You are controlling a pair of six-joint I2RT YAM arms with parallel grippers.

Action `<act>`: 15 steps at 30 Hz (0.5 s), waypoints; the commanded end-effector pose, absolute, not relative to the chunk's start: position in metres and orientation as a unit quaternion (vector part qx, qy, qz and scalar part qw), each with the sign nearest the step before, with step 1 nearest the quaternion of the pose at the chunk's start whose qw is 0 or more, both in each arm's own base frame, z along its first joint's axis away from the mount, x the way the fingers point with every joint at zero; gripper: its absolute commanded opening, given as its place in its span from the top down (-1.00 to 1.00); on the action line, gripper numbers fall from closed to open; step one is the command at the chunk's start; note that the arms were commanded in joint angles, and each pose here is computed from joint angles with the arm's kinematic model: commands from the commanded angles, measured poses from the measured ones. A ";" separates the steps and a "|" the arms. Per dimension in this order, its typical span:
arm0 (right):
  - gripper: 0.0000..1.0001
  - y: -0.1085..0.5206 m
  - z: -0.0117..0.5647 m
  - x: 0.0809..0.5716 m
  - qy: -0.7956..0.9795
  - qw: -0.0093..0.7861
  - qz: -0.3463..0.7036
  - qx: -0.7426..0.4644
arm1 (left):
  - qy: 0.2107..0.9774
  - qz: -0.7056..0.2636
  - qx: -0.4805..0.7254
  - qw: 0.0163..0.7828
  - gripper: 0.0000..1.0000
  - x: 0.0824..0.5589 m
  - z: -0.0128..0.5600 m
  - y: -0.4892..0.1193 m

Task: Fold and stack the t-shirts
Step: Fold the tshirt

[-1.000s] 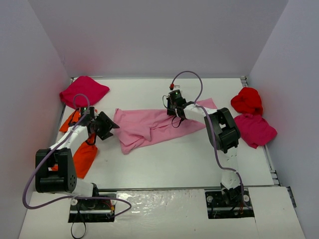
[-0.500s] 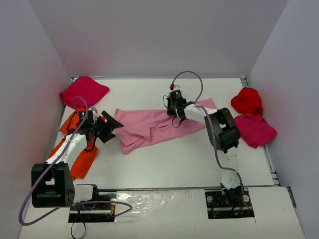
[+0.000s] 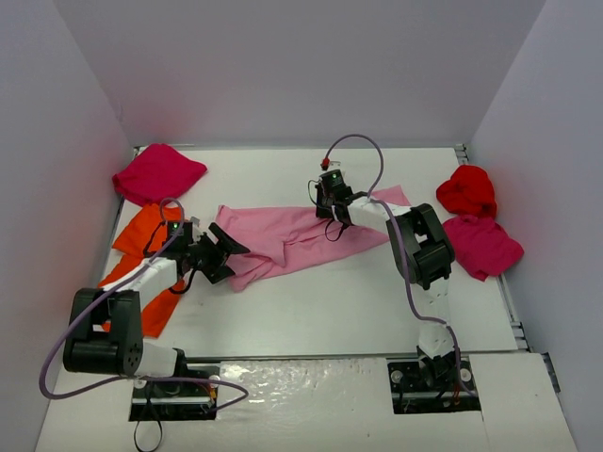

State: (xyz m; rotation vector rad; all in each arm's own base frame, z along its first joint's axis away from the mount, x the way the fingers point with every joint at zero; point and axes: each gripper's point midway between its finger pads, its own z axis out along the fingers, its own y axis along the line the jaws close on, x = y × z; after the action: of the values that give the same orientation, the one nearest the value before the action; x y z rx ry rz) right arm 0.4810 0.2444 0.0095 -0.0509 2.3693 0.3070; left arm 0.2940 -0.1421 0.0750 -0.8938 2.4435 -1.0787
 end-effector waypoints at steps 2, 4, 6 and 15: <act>1.00 0.202 -0.078 0.403 0.977 0.205 0.039 -0.040 | 0.853 -0.383 -0.287 0.209 -0.47 0.326 0.097 -0.142; 1.00 0.202 -0.078 0.403 0.977 0.205 0.039 -0.041 | 0.855 -0.384 -0.288 0.197 -0.47 0.325 0.092 -0.144; 1.00 0.202 -0.078 0.403 0.977 0.205 0.038 -0.041 | 0.857 -0.383 -0.288 0.190 -0.47 0.324 0.088 -0.145; 1.00 0.202 -0.084 0.402 0.978 0.199 0.036 -0.041 | 0.849 -0.402 -0.282 0.194 0.60 0.319 0.096 -0.151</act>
State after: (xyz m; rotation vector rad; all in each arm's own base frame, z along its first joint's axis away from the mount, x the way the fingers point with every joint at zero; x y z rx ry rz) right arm 0.4809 0.2443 0.0093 -0.0509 2.3696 0.3068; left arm 0.3068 -0.1432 0.0656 -0.8892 2.4740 -1.0545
